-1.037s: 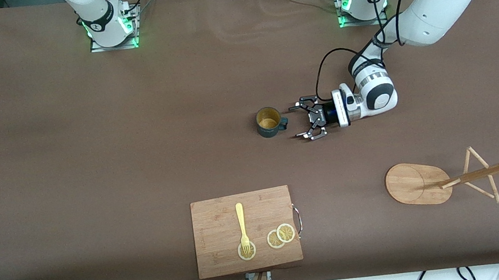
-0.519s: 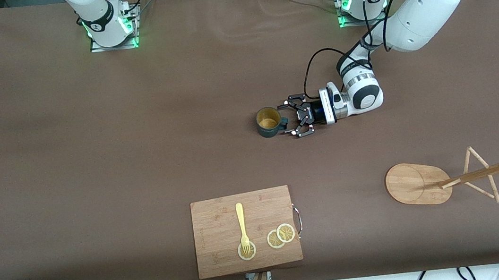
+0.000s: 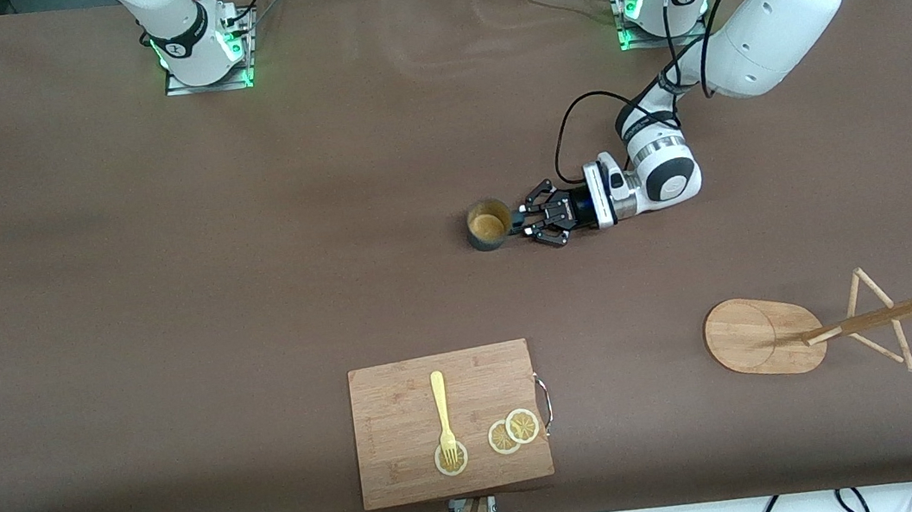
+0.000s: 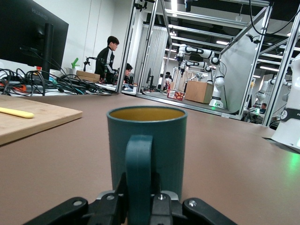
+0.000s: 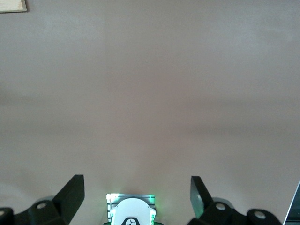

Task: Pass cup and hang on rack
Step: 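Grasp the mug handle with the left gripper while the right gripper retracts, then lift the teal mug with the left gripper and carry it to the rack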

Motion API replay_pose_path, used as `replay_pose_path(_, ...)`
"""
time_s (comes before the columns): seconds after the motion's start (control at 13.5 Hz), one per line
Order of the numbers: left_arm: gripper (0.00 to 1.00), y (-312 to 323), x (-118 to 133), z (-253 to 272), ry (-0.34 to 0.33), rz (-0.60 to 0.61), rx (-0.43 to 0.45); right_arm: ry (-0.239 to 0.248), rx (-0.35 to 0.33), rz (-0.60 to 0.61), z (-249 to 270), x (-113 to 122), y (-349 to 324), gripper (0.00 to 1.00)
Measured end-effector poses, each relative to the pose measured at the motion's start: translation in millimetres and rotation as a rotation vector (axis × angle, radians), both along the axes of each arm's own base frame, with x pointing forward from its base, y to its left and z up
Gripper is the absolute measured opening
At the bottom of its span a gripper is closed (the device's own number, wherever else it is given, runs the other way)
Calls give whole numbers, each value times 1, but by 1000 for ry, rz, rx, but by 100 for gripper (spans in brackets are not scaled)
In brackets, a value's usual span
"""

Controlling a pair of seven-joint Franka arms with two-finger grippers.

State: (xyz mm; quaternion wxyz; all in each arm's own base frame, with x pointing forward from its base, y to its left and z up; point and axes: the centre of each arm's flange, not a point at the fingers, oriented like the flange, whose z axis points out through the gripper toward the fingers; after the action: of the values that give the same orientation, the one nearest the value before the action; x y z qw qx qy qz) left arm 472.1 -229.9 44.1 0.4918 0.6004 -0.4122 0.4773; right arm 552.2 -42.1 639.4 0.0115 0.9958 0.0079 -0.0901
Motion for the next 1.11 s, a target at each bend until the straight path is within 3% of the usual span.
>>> replay_pose_path(0.44, 21, 52, 23, 5, -7, 82, -45, -3, 0, 8, -1, 1, 3, 100)
replay_pose_path(0.89, 21, 166, 47, 61, -54, -11, -124, -10, 0, 12, -1, 3, 5, 100)
replay_pose_path(1.11, 21, 226, 37, 107, -12, -88, -144, -12, 0, 13, -1, 4, 5, 100)
